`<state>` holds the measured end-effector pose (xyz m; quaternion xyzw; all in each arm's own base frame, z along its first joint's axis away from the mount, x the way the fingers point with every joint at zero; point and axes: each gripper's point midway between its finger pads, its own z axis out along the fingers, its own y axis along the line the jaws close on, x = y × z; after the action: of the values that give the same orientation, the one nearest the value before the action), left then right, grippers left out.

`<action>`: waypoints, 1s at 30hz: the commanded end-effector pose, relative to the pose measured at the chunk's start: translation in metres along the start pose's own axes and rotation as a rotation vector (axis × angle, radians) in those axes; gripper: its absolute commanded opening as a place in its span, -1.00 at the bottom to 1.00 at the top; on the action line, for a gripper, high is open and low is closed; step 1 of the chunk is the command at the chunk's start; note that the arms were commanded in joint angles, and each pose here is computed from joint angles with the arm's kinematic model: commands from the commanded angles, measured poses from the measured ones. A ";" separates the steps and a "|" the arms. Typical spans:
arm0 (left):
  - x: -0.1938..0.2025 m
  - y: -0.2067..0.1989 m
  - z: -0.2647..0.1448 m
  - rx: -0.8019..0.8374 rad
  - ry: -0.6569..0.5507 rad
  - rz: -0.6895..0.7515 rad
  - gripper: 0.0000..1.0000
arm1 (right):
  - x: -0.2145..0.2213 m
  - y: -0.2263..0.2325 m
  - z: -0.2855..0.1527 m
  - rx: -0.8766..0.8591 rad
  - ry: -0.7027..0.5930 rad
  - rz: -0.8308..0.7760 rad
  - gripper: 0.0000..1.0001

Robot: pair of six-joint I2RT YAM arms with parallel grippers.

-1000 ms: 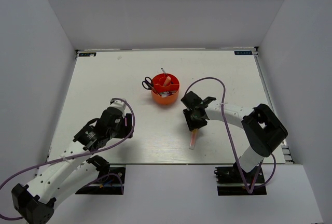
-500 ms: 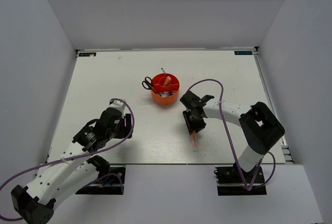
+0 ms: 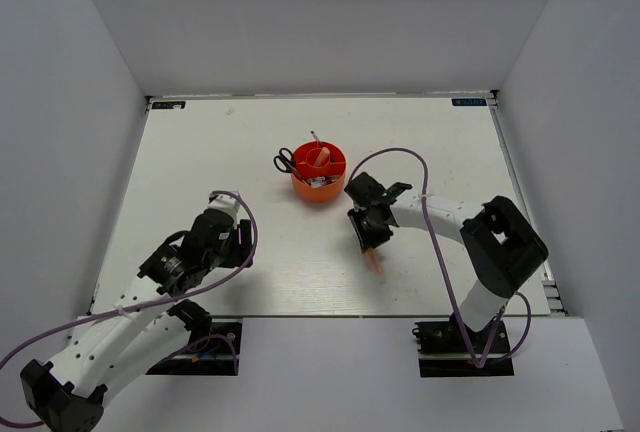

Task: Sort the stationery into containers
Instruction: Pick up the stationery from the center of the board, then place the stationery in the storage box.

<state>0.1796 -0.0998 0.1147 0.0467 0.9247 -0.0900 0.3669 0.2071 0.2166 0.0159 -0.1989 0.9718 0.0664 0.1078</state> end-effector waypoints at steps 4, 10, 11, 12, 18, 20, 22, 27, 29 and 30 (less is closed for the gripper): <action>0.001 0.003 0.000 -0.006 -0.014 0.004 0.45 | -0.074 -0.003 -0.057 0.017 -0.369 -0.217 -1.00; 0.000 0.003 0.000 -0.007 -0.019 0.001 0.45 | -0.122 0.011 -0.114 -0.002 -0.551 -0.313 -1.00; 0.000 0.003 0.000 -0.003 -0.021 0.000 0.45 | -0.132 0.014 -0.127 -0.002 -0.586 -0.351 -1.00; 0.000 0.003 -0.001 -0.003 -0.020 0.000 0.45 | -0.138 0.017 -0.132 -0.005 -0.602 -0.360 -1.00; -0.001 0.004 0.000 -0.009 -0.026 0.001 0.45 | -0.198 0.039 -0.195 -0.045 -0.808 -0.380 -1.00; 0.000 0.004 0.001 -0.010 -0.023 0.002 0.45 | -0.221 0.052 -0.209 -0.076 -0.881 -0.369 -1.00; 0.000 0.004 0.002 -0.015 -0.020 0.004 0.45 | -0.241 0.063 -0.225 -0.110 -0.940 -0.361 -1.00; 0.002 0.007 0.004 -0.028 -0.010 0.009 0.45 | -0.284 0.085 -0.241 -0.213 -1.019 -0.337 -1.00; 0.002 0.008 0.004 -0.034 -0.012 0.011 0.45 | -0.298 0.096 -0.240 -0.270 -1.020 -0.333 -1.00; 0.001 0.007 0.004 -0.034 -0.016 0.010 0.45 | -0.305 0.095 -0.244 -0.279 -1.041 -0.326 -1.00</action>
<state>0.1786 -0.0973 0.1100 0.0465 0.9257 -0.0845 0.3657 0.3821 0.3561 0.2924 -0.3139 0.7665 0.2147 0.5176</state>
